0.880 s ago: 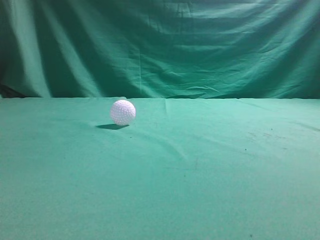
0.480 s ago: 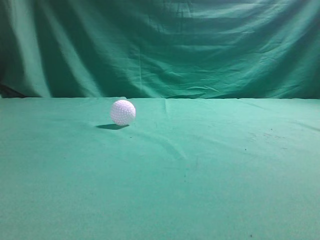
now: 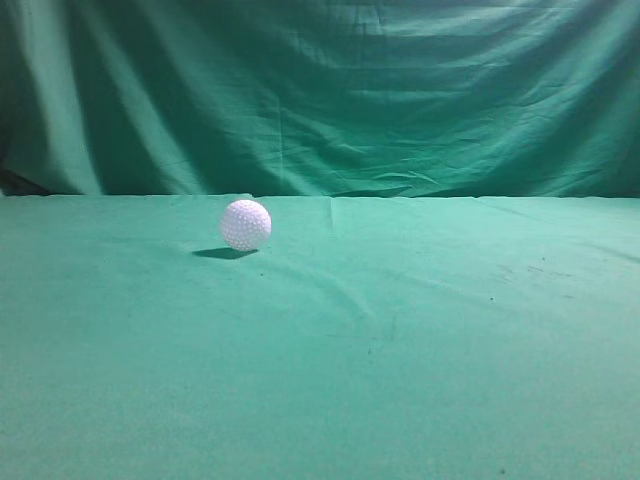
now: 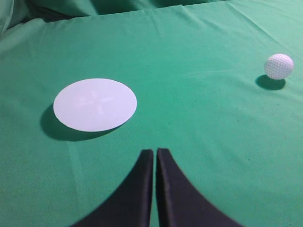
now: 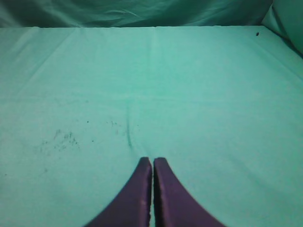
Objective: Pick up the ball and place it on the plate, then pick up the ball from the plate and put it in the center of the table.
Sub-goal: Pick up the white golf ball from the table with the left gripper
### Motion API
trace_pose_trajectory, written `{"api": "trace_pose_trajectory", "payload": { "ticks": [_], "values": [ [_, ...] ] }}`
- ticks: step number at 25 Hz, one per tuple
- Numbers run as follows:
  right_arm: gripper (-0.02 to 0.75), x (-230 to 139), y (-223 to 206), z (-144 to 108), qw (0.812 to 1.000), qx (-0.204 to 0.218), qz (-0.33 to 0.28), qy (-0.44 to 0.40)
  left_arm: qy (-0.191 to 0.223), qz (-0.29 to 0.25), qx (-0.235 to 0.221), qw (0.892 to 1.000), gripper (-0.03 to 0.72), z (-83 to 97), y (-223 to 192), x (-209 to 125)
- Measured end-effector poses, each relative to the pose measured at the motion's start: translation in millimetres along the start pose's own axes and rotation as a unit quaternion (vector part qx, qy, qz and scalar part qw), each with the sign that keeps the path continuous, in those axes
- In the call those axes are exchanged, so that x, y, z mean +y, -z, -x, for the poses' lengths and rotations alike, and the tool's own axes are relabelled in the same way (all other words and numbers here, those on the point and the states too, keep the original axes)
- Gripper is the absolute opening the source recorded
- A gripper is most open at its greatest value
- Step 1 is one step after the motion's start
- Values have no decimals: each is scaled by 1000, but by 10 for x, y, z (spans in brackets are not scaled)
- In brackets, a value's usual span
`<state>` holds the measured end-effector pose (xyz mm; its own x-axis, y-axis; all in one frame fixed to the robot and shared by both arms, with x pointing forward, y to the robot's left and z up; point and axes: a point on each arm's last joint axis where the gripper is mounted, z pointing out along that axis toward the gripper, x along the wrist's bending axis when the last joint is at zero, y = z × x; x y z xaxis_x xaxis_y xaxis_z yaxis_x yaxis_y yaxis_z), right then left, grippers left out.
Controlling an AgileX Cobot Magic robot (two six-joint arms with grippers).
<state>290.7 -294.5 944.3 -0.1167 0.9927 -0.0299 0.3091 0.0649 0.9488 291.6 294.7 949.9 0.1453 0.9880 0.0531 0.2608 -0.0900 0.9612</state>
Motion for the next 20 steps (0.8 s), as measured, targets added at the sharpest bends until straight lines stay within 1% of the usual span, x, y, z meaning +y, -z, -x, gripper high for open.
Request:
{"api": "trace_pose_trajectory", "payload": {
  "ticks": [2, 4, 7, 8, 10, 11, 14, 15, 17, 18, 19, 20],
  "values": [
    [0, 0, 0, 0, 1000, 0, 0, 0, 0, 0, 0, 1000, 0, 0, 0, 0],
    [0, 0, 0, 0, 1000, 0, 0, 0, -15, 3, 5, 1000, 0, -9, 0, 5],
    [0, 0, 0, 0, 1000, 0, 0, 0, -4, 30, 2, 1000, 0, -3, 2, 55],
    [0, 0, 0, 0, 1000, 0, 0, 0, 10, 55, -2, 998, 0, 2, 5, 99],
    [0, 0, 0, 0, 1000, 0, 0, 0, 21, 111, -1, 994, 0, -2, 22, 199],
    [0, 0, 0, 0, 1000, 0, 0, 0, 24, 138, 0, 990, 0, -5, 34, 248],
    [0, 0, 0, 0, 1000, 0, 0, 0, 27, 197, 3, 980, 0, -15, 70, 350],
    [0, 0, 0, 0, 1000, 0, 0, 0, 33, 213, 3, 976, 0, -19, 83, 378],
    [0, 0, 0, 0, 1000, 0, 0, 0, 71, 253, -2, 965, 0, -29, 116, 444],
    [0, 0, 0, 0, 1000, 0, 0, 0, 91, 261, -7, 961, 0, -30, 124, 457],
    [0, 0, 0, 0, 1000, 0, 0, 0, 107, 260, -12, 960, 0, -30, 132, 474],
    [0, 0, 0, 0, 1000, 0, 0, 0, 115, 249, -16, 962, 0, -28, 136, 495]
  ]
}}
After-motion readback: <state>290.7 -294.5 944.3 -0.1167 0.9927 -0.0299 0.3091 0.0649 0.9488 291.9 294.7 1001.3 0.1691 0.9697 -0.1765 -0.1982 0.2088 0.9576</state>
